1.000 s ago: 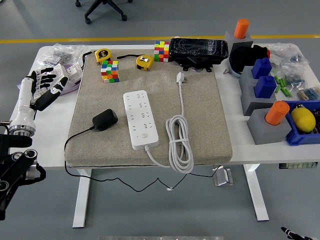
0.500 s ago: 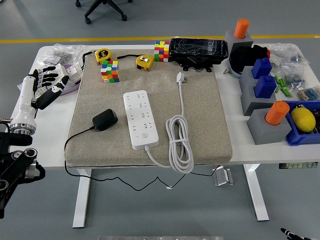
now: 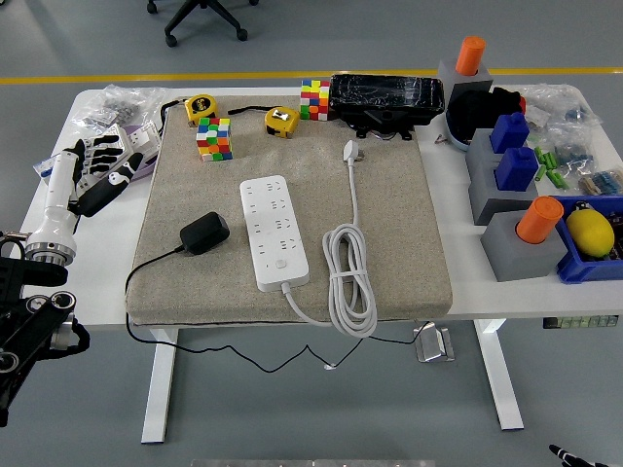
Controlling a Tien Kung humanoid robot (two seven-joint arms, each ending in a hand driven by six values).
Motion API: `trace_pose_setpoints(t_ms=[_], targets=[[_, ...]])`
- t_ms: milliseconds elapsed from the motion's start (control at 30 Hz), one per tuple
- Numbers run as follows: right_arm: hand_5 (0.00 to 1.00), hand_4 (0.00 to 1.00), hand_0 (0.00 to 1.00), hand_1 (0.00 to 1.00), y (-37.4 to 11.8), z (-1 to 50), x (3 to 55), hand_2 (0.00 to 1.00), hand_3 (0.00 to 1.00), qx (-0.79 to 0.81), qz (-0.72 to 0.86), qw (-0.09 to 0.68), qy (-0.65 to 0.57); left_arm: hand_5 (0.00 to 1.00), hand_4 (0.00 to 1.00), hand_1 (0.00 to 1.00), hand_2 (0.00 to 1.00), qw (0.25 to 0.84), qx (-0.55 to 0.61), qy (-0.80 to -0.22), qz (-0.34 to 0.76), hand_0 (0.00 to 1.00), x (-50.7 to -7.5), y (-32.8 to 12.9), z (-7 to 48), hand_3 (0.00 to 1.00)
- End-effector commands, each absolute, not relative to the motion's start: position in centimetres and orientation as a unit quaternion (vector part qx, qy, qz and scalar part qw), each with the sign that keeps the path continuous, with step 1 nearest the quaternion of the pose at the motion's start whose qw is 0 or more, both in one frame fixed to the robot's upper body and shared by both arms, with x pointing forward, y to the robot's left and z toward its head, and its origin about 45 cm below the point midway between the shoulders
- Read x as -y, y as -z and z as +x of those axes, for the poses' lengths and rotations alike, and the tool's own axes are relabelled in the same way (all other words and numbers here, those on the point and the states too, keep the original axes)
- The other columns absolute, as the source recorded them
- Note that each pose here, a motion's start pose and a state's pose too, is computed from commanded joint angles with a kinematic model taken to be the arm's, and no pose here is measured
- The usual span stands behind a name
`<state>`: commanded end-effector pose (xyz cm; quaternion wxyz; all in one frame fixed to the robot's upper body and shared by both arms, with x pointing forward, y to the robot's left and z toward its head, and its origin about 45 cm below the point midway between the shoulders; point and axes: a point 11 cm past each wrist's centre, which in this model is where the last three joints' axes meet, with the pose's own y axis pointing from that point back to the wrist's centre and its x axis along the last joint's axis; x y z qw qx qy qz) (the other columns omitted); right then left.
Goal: Put the plug near the board,insert it into the board,press the button,pull the plug out
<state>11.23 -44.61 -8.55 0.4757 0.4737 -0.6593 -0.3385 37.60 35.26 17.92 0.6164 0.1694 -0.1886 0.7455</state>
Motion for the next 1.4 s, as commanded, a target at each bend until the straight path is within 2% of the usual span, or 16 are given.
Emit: trace_pose_setpoints(t_ms=[767,900,1400], targets=[[0.493,0.943,0.605,0.640,8.9,8.9,44.9,0.634,0.552,0.648,0.467,0.491,0.347,0.580,0.871,0.665,0.655,0.628,0.172,-0.736,0.185,0.635,-34.8,-16.3,36.7,0.713],[0.493,0.943,0.604,0.642,8.7,8.4,45.7,0.634,0.552,0.660,0.451,0.487,0.352,0.580,0.871,0.665,0.656,0.617,0.156,-0.751,0.175,0.636,-35.3,-16.1,36.5,0.713],[0.493,0.942,0.608,0.641,8.5,9.6,45.7,0.635,0.553,0.672,0.449,0.470,0.353,0.582,0.872,0.669,0.658,0.617,0.175,-0.751,0.157,0.643,-35.2,-18.3,37.7,0.714]])
